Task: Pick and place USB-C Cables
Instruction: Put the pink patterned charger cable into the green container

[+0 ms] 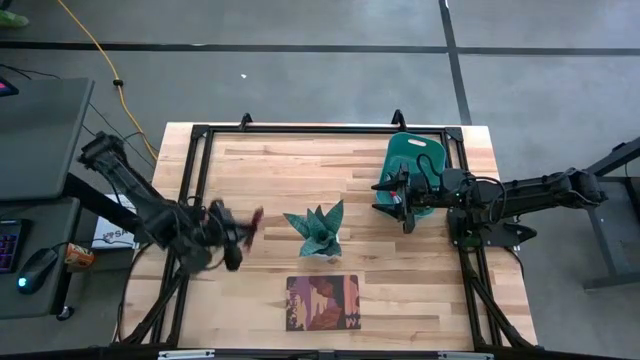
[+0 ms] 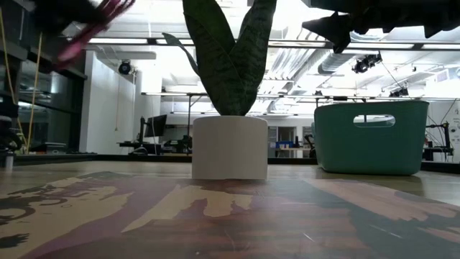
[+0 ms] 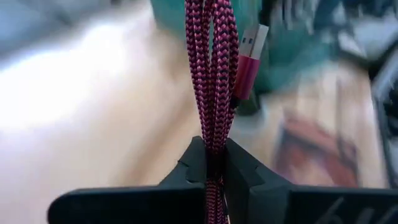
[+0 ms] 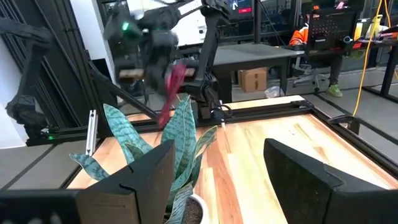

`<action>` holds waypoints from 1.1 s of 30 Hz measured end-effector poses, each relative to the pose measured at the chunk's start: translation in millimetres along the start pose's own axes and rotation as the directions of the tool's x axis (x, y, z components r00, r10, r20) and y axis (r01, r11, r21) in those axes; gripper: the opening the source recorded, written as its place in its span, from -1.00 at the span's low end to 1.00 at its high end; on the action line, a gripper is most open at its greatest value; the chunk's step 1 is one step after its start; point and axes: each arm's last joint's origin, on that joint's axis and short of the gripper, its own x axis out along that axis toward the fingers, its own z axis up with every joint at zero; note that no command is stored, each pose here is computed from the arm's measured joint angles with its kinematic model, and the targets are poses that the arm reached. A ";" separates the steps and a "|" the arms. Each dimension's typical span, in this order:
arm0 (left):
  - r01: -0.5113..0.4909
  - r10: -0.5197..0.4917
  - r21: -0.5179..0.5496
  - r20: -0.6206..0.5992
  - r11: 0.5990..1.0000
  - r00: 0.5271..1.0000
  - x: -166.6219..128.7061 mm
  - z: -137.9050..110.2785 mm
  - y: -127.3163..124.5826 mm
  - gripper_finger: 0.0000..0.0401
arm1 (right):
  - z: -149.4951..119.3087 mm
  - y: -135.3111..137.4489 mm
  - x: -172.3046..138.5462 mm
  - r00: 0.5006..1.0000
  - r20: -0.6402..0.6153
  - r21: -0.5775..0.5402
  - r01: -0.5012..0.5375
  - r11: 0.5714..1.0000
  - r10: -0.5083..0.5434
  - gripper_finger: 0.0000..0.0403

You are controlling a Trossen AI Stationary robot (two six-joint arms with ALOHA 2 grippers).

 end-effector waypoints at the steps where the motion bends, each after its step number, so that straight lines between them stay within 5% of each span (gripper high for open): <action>1: -0.023 0.020 0.037 0.070 0.999 0.997 -1.8 8.9 4.4 -1.00 | 0.0 0.0 0.0 1.000 0.000 -0.006 0.000 1.000 0.000 0.18; 6: -0.140 0.091 0.148 0.300 0.979 0.950 0.2 54.8 20.8 -1.00 | 0.6 0.1 0.0 1.000 0.006 -0.013 0.000 1.000 0.000 0.18; 13: 0.074 -0.226 0.310 0.491 0.948 0.841 42.9 86.5 51.6 -1.00 | 3.0 0.3 0.0 1.000 0.031 -0.021 -0.002 1.000 0.003 0.18; 19: 0.261 -0.351 0.253 0.441 0.932 0.826 82.6 81.2 86.3 -1.00 | 2.2 0.2 0.0 1.000 0.023 -0.032 -0.001 0.999 0.002 0.18; 22: 0.269 -0.354 0.245 0.438 0.931 0.826 93.3 73.6 87.8 -1.00 | 2.2 0.2 0.0 1.000 0.023 -0.052 0.000 0.999 0.001 0.18; 28: 0.303 -0.417 0.292 0.534 0.907 0.735 89.3 79.7 75.8 -1.00 | 2.9 0.2 -0.1 1.000 0.030 -0.055 0.001 0.999 0.001 0.18; 33: 0.277 -0.396 0.289 0.554 0.916 0.732 86.9 91.3 76.2 -1.00 | 2.6 0.2 0.0 1.000 0.027 -0.051 0.000 0.999 0.001 0.18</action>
